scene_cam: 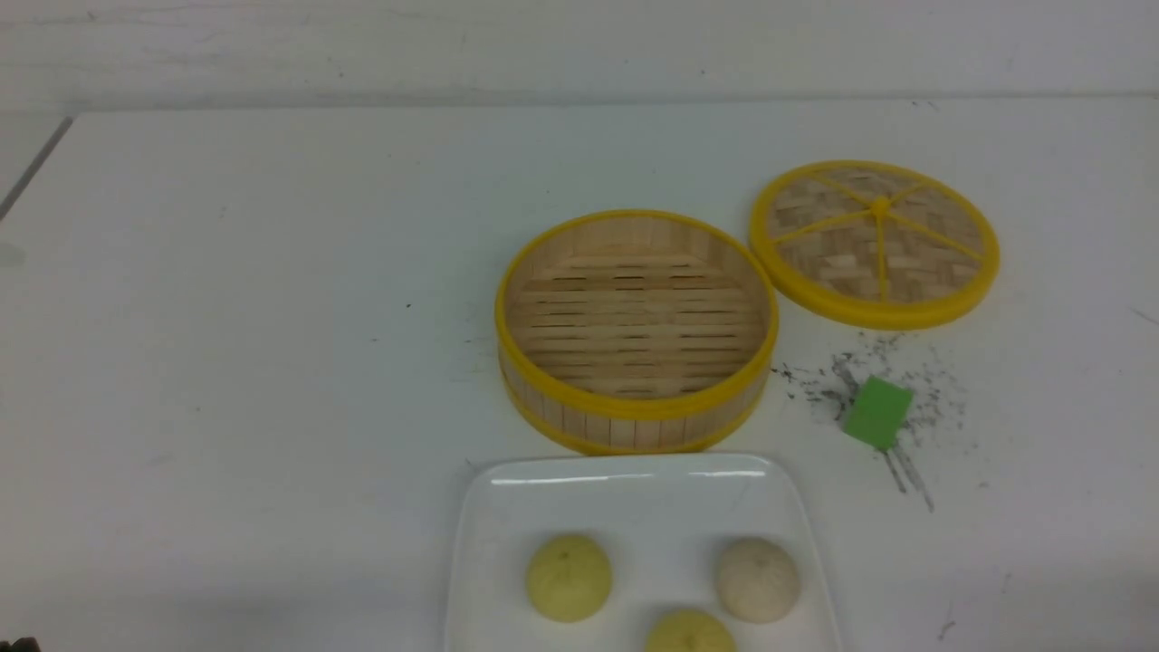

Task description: Put the steamed buns into the plate on the white tablecloth.

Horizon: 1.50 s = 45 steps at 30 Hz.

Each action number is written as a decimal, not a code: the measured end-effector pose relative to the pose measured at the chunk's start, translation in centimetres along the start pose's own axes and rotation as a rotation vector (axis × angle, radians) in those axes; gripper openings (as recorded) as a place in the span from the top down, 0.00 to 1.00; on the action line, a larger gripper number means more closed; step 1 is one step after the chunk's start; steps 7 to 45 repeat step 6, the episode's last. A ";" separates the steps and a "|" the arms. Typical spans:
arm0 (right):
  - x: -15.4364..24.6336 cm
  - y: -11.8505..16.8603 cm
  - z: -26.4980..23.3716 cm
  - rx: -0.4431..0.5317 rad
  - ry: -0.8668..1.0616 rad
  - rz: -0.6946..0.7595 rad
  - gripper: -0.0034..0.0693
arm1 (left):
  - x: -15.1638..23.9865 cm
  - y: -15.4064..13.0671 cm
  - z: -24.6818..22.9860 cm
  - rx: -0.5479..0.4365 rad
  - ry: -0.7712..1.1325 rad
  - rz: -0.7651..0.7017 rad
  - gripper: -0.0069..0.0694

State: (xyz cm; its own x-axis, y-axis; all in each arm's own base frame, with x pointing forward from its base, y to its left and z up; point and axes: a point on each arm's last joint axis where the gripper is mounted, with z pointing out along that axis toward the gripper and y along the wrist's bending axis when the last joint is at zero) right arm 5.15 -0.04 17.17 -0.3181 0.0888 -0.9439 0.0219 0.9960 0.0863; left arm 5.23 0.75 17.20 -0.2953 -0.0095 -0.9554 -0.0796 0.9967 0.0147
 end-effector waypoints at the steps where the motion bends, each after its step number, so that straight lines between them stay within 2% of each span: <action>1: 0.0 0.0 0.0 0.000 0.000 0.000 0.71 | 0.0 0.0 0.0 0.000 0.000 0.000 0.79; 45: 0.0 0.0 0.0 0.000 0.000 0.000 0.70 | 0.0 0.0 0.0 0.000 0.000 0.000 0.79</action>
